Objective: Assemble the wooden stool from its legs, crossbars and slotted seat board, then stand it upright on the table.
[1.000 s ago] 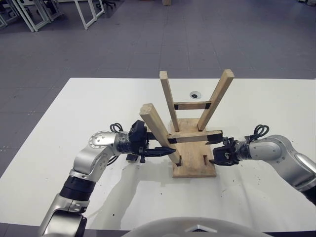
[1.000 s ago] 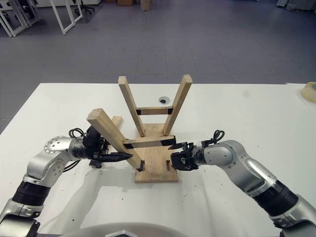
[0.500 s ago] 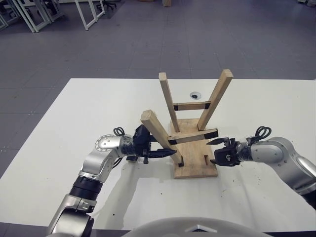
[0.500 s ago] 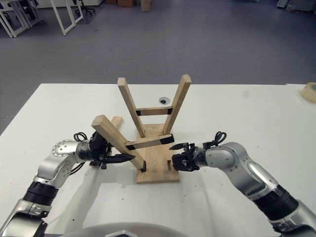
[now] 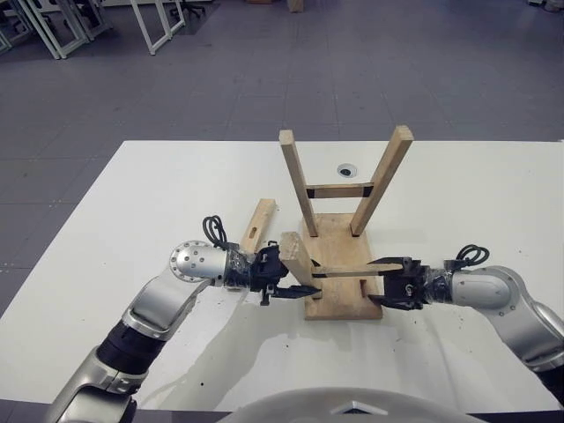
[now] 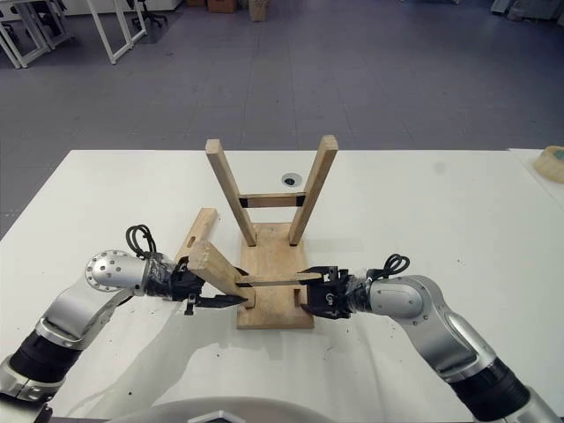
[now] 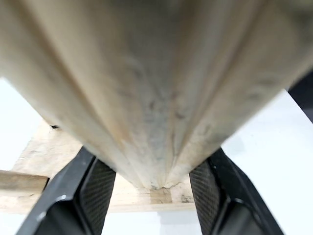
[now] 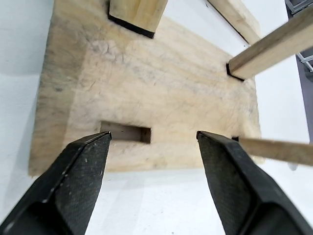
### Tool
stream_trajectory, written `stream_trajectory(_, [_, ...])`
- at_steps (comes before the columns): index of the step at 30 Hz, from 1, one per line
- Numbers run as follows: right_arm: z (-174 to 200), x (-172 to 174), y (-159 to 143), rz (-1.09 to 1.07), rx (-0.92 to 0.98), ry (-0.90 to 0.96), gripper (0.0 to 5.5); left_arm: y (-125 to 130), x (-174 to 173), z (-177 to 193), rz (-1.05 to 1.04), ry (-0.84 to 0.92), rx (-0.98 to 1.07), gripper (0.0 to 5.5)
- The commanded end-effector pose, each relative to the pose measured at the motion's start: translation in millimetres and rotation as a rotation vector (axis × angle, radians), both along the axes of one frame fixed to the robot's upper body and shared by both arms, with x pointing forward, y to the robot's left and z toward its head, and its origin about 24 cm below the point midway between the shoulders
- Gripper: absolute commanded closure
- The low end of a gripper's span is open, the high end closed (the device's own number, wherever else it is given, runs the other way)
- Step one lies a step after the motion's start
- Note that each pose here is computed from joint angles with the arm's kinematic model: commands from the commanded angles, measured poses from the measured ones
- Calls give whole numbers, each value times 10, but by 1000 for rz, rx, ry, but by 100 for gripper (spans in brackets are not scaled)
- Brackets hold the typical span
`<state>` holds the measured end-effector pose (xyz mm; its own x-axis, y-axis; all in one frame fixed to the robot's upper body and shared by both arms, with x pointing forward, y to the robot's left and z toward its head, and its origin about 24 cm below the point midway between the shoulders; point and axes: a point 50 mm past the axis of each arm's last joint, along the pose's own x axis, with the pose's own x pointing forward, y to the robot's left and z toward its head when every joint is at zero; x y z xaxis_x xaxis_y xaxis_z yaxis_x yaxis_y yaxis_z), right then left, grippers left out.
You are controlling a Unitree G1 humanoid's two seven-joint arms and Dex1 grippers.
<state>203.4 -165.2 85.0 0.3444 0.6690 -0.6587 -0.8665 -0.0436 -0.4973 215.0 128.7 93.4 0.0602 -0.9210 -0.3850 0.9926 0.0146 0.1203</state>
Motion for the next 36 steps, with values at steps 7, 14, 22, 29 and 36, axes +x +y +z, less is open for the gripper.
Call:
stream_trajectory(7, [22,55,-249,-85,-33,-18,227,171,-123,-516,98,292,193,345])
stream_trajectory(14, [-62,68,-329,-112,-50,-4,227,157,27,-370,140,184,124,345])
stream_trajectory(22, [-161,3,-270,-108,-4,37,227,152,-247,-455,171,19,241,345])
stream_trajectory(29, [-104,-63,-145,-137,186,102,227,191,-246,-489,171,59,244,345])
stream_trajectory(36, [82,4,-99,-170,332,99,227,227,-153,-554,140,59,274,345])
